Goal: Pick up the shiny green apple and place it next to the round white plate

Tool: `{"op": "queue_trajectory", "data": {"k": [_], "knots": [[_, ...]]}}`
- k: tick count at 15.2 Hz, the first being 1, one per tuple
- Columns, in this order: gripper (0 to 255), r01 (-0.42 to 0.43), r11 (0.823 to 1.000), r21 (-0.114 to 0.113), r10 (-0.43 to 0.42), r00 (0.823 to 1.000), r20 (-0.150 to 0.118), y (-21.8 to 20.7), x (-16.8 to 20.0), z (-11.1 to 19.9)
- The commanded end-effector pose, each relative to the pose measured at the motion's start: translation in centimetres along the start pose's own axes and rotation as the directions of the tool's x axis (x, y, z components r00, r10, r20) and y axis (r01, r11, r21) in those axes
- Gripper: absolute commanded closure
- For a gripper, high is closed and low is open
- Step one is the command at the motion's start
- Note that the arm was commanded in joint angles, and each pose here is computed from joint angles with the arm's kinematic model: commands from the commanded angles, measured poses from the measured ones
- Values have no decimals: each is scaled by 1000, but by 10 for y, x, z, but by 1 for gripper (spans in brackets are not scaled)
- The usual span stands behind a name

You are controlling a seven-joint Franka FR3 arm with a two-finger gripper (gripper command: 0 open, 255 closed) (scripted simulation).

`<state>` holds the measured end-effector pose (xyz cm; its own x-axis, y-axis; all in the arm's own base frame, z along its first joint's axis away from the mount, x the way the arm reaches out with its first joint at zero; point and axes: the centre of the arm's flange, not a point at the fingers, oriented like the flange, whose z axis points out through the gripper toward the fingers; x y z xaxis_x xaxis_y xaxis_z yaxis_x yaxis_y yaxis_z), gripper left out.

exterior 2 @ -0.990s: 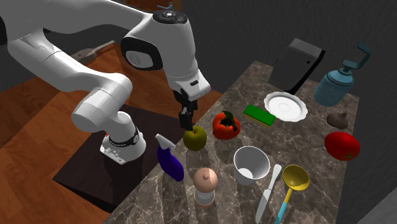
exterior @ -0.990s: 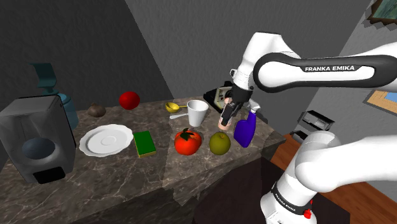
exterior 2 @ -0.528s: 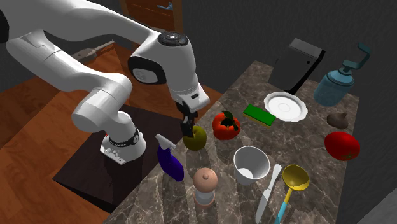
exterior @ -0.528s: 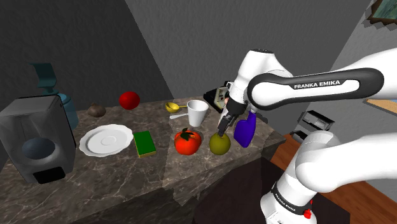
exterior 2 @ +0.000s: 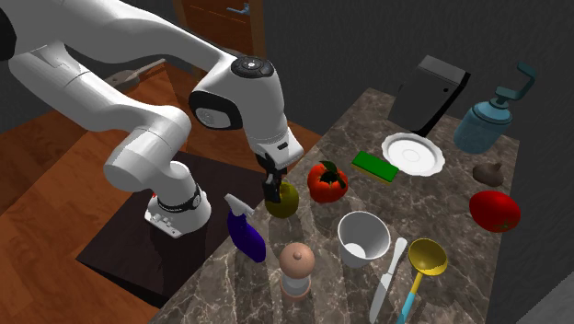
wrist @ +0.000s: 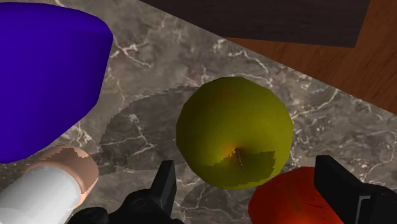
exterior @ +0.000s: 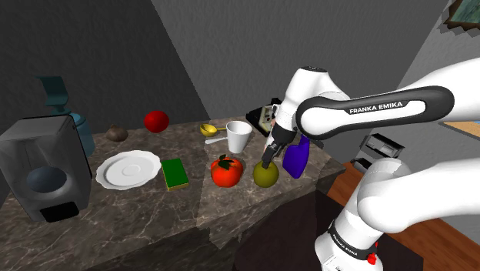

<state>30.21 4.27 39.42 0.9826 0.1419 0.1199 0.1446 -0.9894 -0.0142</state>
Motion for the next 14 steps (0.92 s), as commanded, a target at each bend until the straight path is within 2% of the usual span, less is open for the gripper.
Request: {"op": "queue_trajectory", "data": {"k": [1, 2, 3, 12, 14], "knots": [[0, 0, 1000, 0, 0, 1000, 0, 0, 0, 0], [0, 0, 1000, 0, 0, 1000, 0, 0, 0, 0], [255, 0, 1000, 0, 0, 1000, 0, 0, 0, 0], [255, 0, 1000, 0, 0, 1000, 0, 0, 0, 0], [255, 0, 1000, 0, 0, 1000, 0, 0, 1, -10]]}}
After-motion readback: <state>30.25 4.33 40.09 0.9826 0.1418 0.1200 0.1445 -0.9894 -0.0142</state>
